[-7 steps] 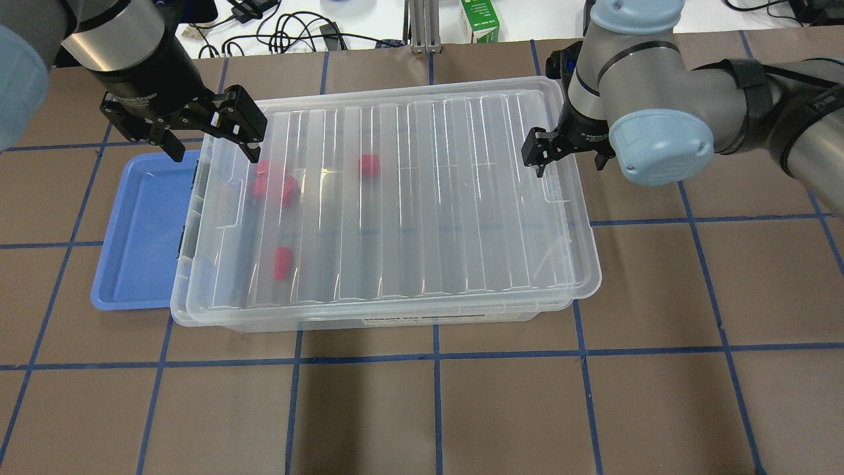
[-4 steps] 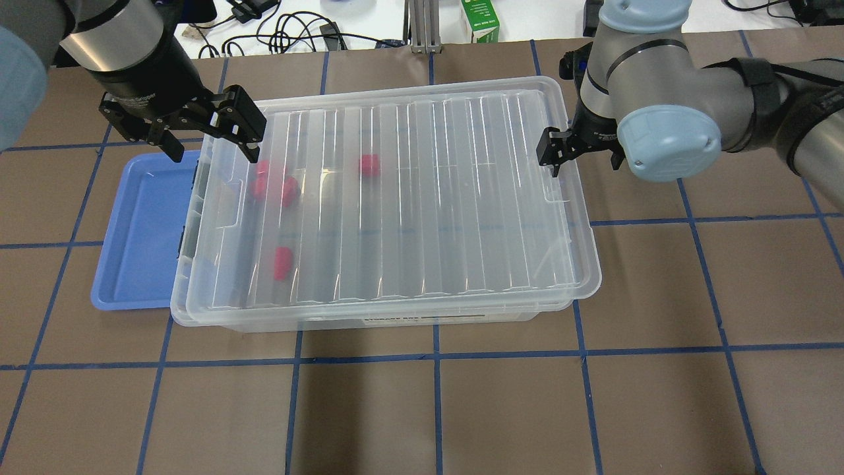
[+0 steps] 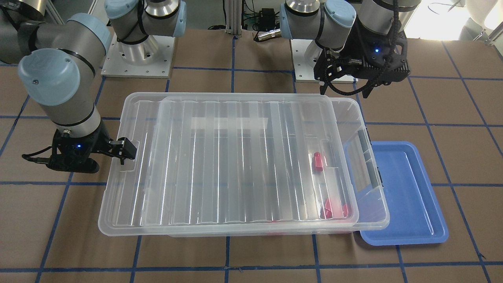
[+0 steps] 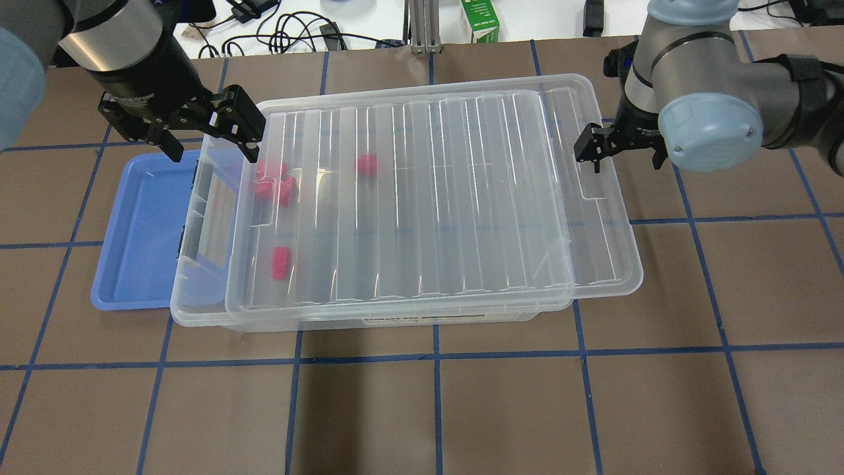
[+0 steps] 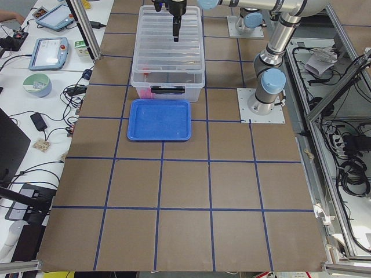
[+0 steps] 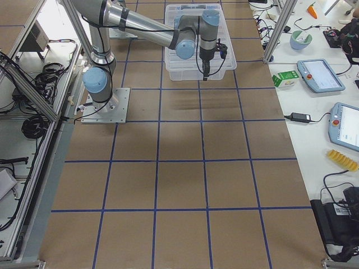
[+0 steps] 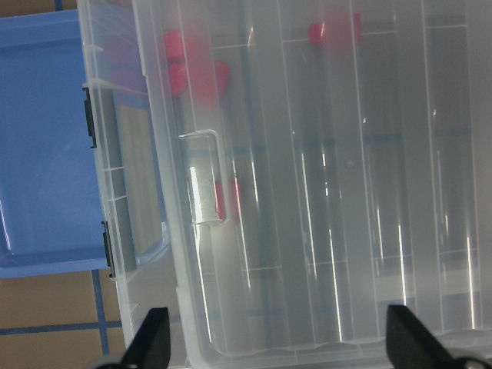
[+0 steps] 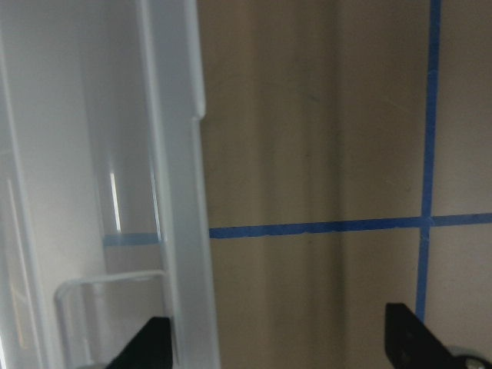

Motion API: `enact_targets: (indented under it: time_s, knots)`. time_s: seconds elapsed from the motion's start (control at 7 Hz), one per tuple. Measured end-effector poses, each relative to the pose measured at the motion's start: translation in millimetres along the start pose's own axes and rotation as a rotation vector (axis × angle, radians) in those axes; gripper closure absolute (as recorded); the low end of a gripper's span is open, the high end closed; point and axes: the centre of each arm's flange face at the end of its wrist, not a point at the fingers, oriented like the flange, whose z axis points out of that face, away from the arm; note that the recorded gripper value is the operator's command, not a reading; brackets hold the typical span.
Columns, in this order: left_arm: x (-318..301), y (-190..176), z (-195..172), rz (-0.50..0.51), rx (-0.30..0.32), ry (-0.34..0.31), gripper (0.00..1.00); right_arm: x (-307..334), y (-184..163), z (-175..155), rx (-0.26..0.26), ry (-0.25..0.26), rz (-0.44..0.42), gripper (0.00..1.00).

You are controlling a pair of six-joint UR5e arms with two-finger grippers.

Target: Place red block in blue tray from box

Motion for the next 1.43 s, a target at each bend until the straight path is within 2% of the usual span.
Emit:
enact_targets:
  time_s: [0.29, 0.57, 1.14, 1.43]
  knots:
    - [0, 0, 0, 0.0, 0.0, 0.0, 0.0, 54, 0, 4, -0.056, 0.019, -0.007, 0.0]
    - [0, -1, 0, 0.0, 0.0, 0.002, 0.0, 90, 1, 8, -0.076, 0.027, -0.002, 0.0]
    - [1, -2, 3, 0.001, -0.004, 0.001, 0.0, 111, 2, 8, -0.083, 0.043, 0.026, 0.0]
    - [0, -2, 3, -0.001, -0.005, 0.003, 0.0, 108, 1, -15, -0.064, 0.043, 0.028, 0.0]
